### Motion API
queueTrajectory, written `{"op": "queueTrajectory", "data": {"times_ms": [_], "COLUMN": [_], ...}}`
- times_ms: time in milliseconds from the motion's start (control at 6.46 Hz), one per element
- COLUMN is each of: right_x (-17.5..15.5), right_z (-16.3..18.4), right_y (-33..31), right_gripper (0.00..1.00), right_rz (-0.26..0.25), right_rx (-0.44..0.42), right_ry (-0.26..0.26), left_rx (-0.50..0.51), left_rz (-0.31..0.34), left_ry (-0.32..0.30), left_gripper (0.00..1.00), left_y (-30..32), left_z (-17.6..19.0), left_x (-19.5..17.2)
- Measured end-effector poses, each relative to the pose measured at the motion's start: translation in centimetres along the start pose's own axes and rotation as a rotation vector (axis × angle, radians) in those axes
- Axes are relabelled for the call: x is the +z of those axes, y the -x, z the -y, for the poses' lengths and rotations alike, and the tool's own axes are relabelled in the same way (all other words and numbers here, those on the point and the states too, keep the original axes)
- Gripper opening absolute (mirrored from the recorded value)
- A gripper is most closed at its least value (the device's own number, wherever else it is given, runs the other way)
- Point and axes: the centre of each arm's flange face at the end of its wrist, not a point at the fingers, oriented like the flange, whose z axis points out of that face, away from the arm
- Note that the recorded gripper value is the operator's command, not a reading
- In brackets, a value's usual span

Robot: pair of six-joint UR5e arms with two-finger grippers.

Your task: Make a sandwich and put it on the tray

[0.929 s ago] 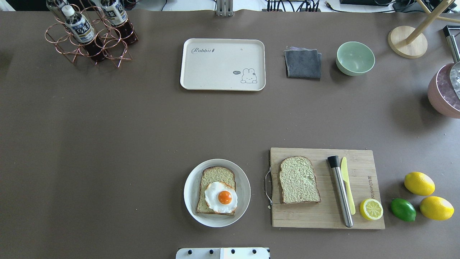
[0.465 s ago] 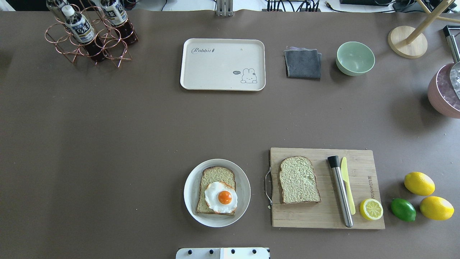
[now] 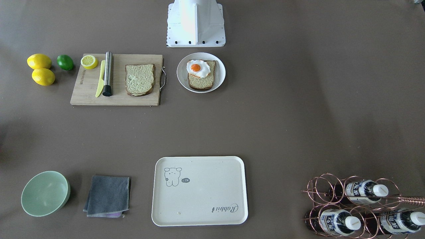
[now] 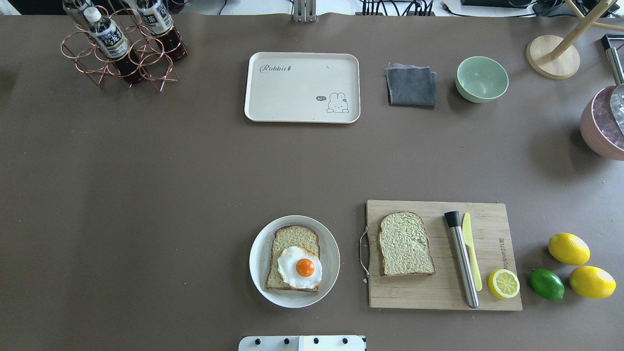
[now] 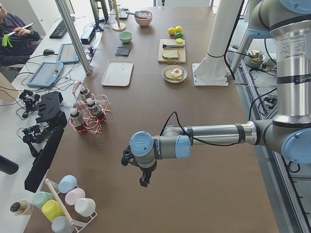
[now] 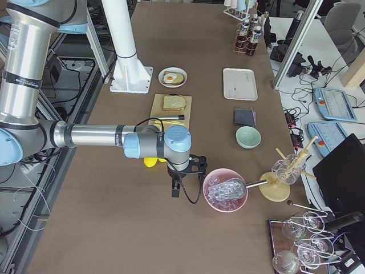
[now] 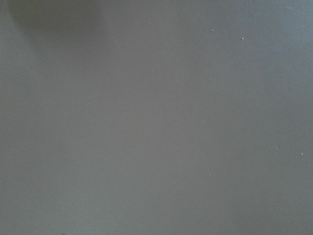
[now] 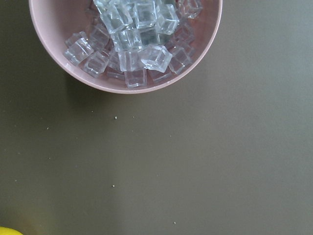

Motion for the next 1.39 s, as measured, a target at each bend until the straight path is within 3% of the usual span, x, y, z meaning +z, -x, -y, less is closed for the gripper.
{"op": "queueTrajectory", "data": {"times_ms": [310,774,1084,1394], "right_x": [-1.1,-3.1,-4.1,-5.1], "right_z": [0.5,2.3,2.9,3.3], "right_y": [1.3,3.6,4.7,5.7], "right_gripper": [1.0,1.0,1.0,1.0], "right_rz": [0.035,0.086,0.107,0.138], "right_rx": [-0.042,-0.136,-0.162,-0.148], "right_ry": [-0.043,-0.139,-0.206,-0.286], "left_rx": [0.012,0.075,0.17,0.202], "left_rz": [-0.002,-0.043,-0.087,-0.105], "left_ry": [-0.012,-0.097,-0.223,-0.336], "left_gripper": [0.98,0.98,0.98,0.98], "left_y": [-0.3,-1.9,-5.1,-9.6], "left_z": [0.8,4.1,8.2,12.6], "left_x": [-0.4,-2.2,-5.8,-8.2]}}
